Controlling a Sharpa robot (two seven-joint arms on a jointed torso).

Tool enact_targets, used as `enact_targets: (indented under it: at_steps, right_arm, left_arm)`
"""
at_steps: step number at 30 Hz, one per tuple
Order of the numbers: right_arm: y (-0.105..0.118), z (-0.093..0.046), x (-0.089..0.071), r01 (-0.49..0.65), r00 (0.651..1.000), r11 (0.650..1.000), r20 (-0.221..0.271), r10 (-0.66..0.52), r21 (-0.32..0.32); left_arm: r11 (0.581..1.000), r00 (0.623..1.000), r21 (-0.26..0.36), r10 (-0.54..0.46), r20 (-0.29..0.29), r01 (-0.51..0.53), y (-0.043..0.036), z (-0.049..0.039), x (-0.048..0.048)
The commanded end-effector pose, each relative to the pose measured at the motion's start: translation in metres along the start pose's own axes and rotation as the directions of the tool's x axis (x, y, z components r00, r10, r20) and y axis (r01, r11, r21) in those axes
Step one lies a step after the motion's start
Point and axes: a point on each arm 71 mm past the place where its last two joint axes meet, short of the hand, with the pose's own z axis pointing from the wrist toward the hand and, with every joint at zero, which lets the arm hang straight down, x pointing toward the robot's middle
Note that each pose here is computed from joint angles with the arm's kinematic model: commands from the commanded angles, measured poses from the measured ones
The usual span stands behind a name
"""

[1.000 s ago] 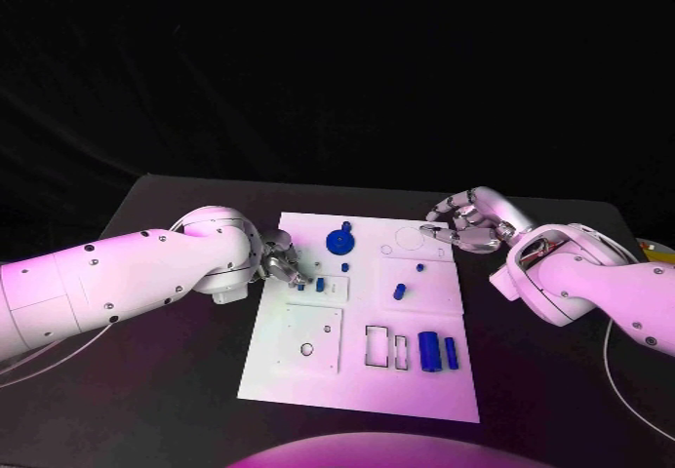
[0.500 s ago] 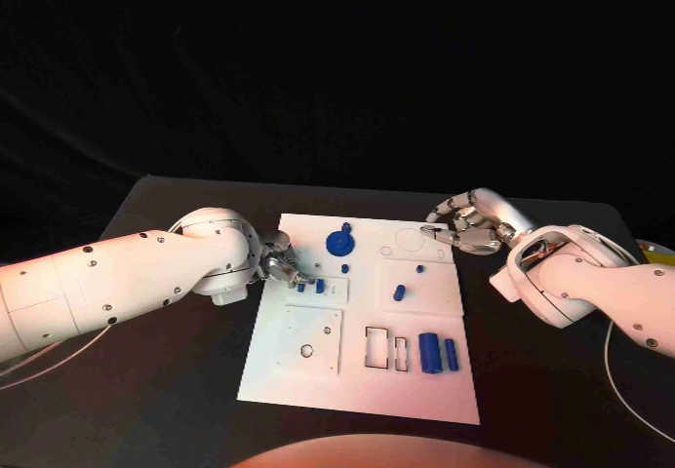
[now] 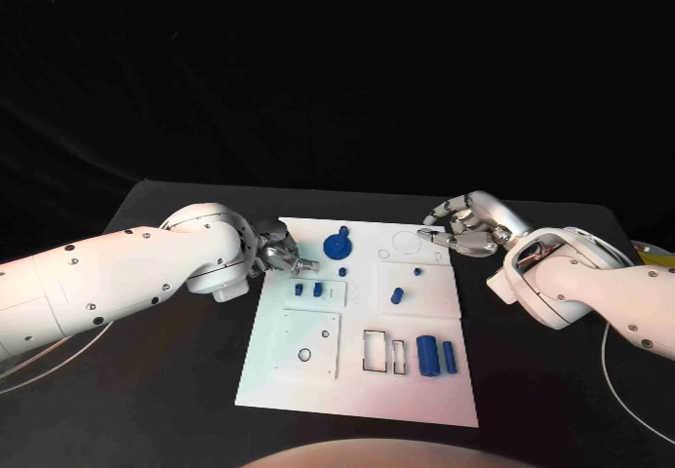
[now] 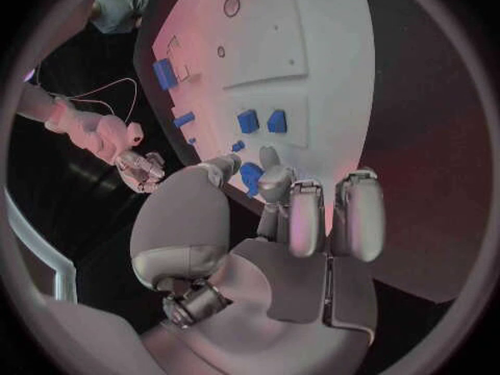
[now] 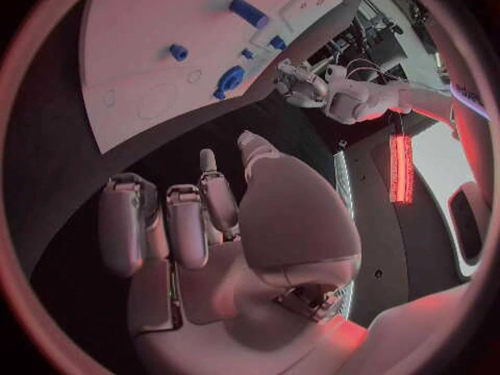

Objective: Assemble the parts on the task board

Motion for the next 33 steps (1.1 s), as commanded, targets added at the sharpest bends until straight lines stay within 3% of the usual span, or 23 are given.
enact_targets:
  at_steps: [1,4,9,13,16,22,33]
  right_arm:
    - [0.000,0.000,0.001,0.007,1.000,1.000,-0.009,-0.007,-0.005]
    - [0.000,0.000,0.001,0.007,1.000,1.000,-0.008,-0.007,-0.005]
    - [0.000,0.000,0.001,0.007,1.000,1.000,-0.007,-0.007,-0.005]
    - [0.000,0.000,0.001,0.007,1.000,1.000,-0.007,-0.007,-0.006]
    - [0.000,0.000,0.001,0.008,1.000,1.000,-0.007,-0.008,-0.005]
    - [-0.001,0.000,0.001,0.011,1.000,1.000,-0.005,-0.011,0.000]
    - [0.000,0.000,0.002,0.011,1.000,1.000,-0.006,-0.011,0.002]
  left_arm:
    - [0.994,0.997,0.089,-0.064,0.043,0.060,-0.0088,-0.0017,-0.0042]
    - [0.985,0.994,0.159,-0.082,0.071,0.070,-0.0163,-0.0023,-0.0056]
    - [0.956,0.983,0.294,-0.059,0.173,0.005,-0.0311,-0.0023,-0.0053]
    - [0.885,0.955,0.452,-0.032,0.295,-0.110,-0.0458,-0.0028,-0.0030]
    - [0.837,0.935,0.507,0.015,0.355,-0.206,-0.0535,-0.0020,0.0011]
    - [0.796,0.916,0.507,0.141,0.377,-0.331,-0.0612,0.0052,0.0112]
    - [0.789,0.894,0.439,0.301,0.333,-0.429,-0.0658,0.0196,0.0220]
